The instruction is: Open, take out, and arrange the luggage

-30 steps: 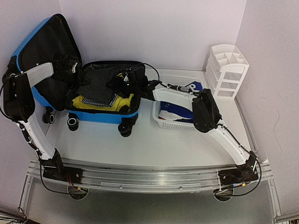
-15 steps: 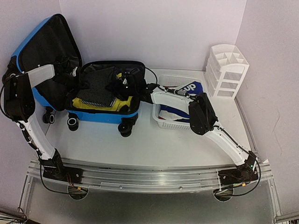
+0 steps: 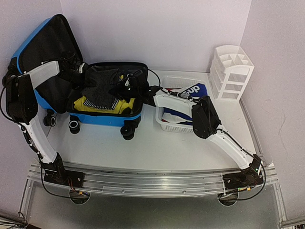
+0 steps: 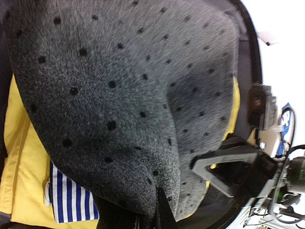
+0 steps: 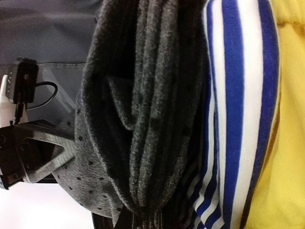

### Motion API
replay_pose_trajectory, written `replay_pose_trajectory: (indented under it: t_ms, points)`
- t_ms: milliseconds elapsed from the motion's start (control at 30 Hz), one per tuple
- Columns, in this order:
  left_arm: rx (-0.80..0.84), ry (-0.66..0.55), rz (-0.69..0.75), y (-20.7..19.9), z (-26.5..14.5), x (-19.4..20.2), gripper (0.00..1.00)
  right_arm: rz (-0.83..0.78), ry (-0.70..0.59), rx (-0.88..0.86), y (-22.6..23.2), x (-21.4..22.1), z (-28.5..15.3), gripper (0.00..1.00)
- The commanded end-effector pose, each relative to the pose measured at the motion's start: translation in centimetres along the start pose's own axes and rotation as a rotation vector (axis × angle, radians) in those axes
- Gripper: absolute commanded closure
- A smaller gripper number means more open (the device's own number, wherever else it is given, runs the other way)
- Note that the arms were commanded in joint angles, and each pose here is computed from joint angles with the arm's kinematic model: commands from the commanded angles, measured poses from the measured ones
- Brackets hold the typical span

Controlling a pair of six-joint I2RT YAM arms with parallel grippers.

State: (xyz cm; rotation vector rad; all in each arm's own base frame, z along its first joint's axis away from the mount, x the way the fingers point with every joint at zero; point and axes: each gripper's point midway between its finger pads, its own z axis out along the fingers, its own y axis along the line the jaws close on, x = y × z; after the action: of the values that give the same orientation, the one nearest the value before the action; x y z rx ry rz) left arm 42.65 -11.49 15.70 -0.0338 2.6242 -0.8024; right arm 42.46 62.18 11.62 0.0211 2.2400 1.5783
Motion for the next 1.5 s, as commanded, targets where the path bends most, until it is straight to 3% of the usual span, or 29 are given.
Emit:
replay_pose_trajectory:
  t_ms: [0, 367, 567, 733, 1167, 1467]
  points:
    - [0.093, -0.088, 0.075, -4.6, -3.6, -2.8, 1.00, -0.094, -0.052, -0.159, 8.6, -2.2, -2.7, 1.00]
    - [0.160, -0.207, 0.170, -9.7, -8.6, -5.7, 1.00, -0.227, -0.184, -0.248, 16.5, -7.0, -8.2, 1.00]
    - [0.187, -0.229, 0.226, -12.7, -9.2, -6.4, 1.00, -0.262, -0.210, -0.269, 18.5, -8.6, -10.5, 1.00]
    - [0.247, -0.204, 0.276, -17.0, -7.5, -5.7, 1.00, -0.309, -0.216, -0.231, 19.3, -10.6, -15.5, 1.00]
    - [0.463, -0.079, 0.440, -32.5, 2.5, -0.7, 1.00, -0.295, -0.182, 0.186, 10.3, -12.0, -33.1, 1.00]
    - [0.515, -0.075, 0.500, -37.5, 9.2, 2.9, 1.00, -0.148, -0.117, 0.310, 0.6, -12.7, -37.7, 1.00]
